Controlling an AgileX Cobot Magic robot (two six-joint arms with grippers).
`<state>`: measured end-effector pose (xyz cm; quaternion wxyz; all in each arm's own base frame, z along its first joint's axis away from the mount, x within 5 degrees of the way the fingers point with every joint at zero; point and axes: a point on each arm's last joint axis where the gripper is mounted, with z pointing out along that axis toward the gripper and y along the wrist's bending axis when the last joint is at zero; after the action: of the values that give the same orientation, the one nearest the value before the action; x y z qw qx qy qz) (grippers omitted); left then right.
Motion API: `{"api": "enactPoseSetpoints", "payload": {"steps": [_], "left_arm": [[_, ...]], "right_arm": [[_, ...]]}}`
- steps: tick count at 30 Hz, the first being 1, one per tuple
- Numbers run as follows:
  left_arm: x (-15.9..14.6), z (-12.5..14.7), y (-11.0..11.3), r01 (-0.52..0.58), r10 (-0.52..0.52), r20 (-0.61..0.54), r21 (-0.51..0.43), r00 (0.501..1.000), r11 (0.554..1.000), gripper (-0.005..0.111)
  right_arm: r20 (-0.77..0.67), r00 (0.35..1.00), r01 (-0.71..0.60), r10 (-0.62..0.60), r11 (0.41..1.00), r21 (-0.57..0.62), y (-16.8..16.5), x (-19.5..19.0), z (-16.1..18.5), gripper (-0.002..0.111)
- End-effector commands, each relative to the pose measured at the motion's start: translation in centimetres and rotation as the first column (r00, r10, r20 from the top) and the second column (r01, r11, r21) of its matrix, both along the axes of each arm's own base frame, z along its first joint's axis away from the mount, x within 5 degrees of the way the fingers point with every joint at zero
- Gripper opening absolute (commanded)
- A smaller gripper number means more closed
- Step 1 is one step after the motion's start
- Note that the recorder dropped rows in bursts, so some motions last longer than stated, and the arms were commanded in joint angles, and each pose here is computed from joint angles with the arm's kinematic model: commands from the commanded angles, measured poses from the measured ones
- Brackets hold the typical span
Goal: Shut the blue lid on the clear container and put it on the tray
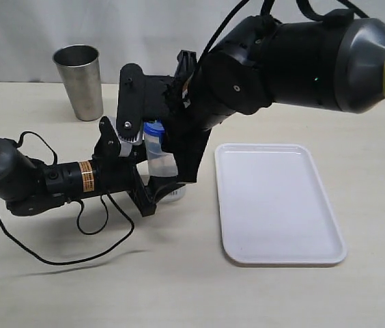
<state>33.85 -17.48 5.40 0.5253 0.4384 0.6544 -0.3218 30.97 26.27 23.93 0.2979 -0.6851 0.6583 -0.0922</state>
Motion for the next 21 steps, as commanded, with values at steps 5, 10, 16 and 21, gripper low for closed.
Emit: {"api": "enactPoseSetpoints", "payload": {"steps": [5, 10, 16, 21], "left_arm": [[-1.4, 0.0, -1.0, 0.175, -0.187, 0.18, 0.08, 0.966, 0.981, 0.0], [-1.4, 0.0, -1.0, 0.192, -0.233, 0.318, 0.156, 0.919, 0.969, 0.0], [-1.5, 0.0, -1.0, 0.209, -0.257, 0.337, 0.172, 0.906, 0.963, 0.0], [-2.0, -0.2, -1.1, 0.267, -0.332, 0.377, 0.214, 0.865, 0.94, 0.0]], "right_arm": [[-0.234, 0.964, 0.174, -0.124, 0.963, 0.206, 0.1, -1.8, 5.1, 0.051], [-0.248, 0.958, 0.21, -0.14, 0.937, 0.281, -0.6, -2.9, 9.9, 0.05], [-0.447, 0.858, 0.402, -0.253, 0.872, 0.278, -2.3, -2.6, 12.7, 0.05], [-0.553, 0.814, 0.364, -0.177, 0.898, 0.249, -3.3, -0.7, 11.4, 0.05]]}}
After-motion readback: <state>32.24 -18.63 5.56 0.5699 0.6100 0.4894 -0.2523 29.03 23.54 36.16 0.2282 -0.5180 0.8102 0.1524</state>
